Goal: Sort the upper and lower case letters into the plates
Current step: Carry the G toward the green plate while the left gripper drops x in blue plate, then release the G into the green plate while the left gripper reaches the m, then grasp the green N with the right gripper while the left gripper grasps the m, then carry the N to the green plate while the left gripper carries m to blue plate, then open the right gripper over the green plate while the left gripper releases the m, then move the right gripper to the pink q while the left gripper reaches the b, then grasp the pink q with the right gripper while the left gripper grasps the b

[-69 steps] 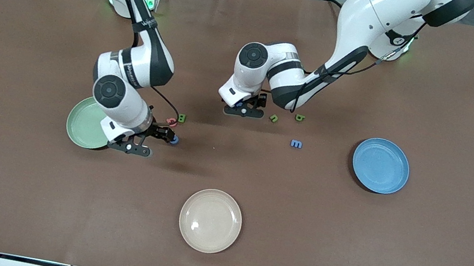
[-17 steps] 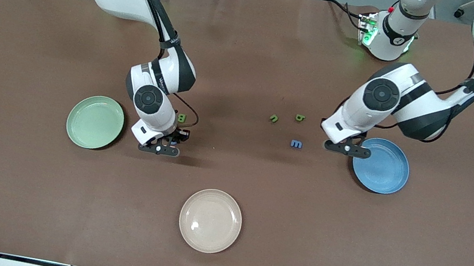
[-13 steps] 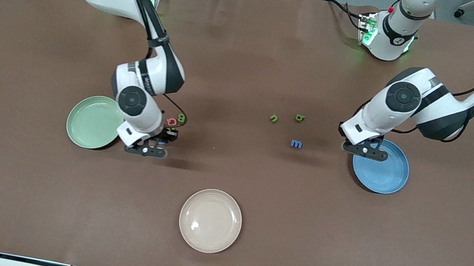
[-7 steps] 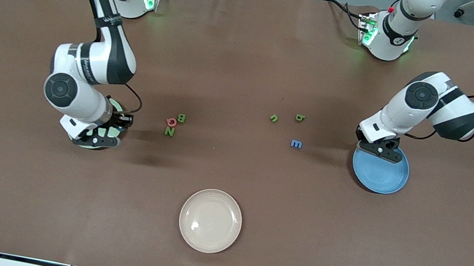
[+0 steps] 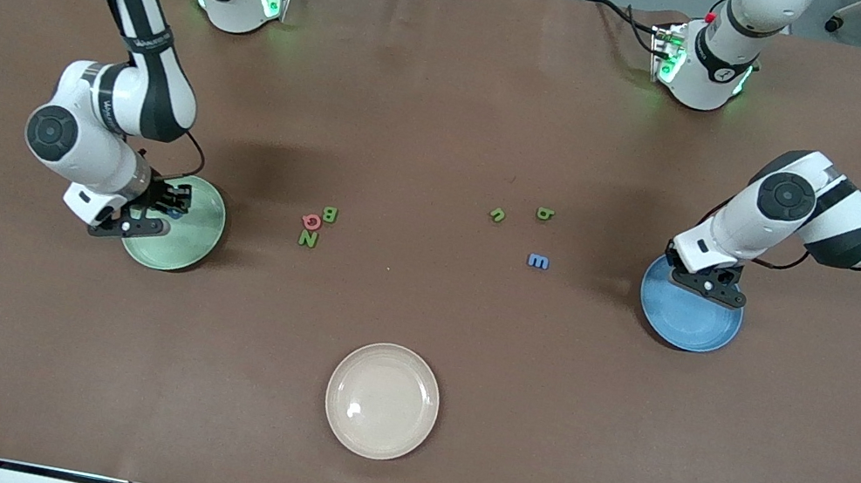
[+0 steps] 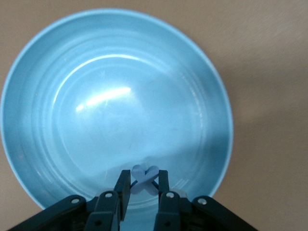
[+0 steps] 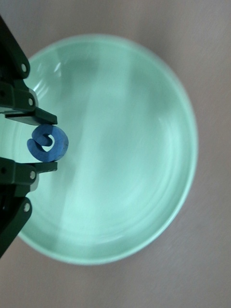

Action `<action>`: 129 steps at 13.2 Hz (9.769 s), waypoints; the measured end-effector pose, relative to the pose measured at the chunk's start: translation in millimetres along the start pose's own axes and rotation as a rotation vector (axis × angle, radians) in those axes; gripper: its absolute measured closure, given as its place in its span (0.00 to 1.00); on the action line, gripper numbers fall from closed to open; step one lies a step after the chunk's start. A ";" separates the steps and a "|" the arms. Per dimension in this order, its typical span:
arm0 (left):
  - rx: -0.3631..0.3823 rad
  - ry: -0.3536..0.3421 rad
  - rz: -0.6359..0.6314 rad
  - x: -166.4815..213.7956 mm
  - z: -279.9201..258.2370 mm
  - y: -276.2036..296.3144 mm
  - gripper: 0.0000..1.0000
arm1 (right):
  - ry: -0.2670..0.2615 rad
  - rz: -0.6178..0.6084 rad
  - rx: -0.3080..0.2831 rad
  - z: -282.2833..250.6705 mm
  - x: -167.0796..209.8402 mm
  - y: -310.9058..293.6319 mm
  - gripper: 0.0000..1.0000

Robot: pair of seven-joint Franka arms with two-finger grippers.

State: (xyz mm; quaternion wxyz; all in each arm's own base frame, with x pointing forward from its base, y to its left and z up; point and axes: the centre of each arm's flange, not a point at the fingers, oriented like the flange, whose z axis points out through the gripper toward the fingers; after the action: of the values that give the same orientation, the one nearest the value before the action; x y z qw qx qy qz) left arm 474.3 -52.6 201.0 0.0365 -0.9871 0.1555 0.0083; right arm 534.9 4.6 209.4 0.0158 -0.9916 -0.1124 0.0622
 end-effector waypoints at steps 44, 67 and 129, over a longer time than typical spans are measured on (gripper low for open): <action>-0.093 -0.013 -0.350 92.4 4.3 251.4 0.37 | 0.162 0.354 0.065 36.7 53.0 -239.6 0.36; -0.064 0.018 -0.162 98.9 -76.0 83.0 0.60 | -0.032 0.267 -0.022 -30.0 63.8 -171.0 0.67; -0.096 -0.025 -0.334 6.7 1.3 293.6 0.02 | 0.117 1.197 0.022 10.1 26.8 -265.8 0.04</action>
State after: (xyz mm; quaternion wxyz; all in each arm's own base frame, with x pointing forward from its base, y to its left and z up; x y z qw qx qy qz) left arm 390.3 -333.2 179.1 -0.0078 -0.9997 -0.0118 0.0220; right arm 500.8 269.8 208.3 -0.0054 -0.8841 0.4672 0.0066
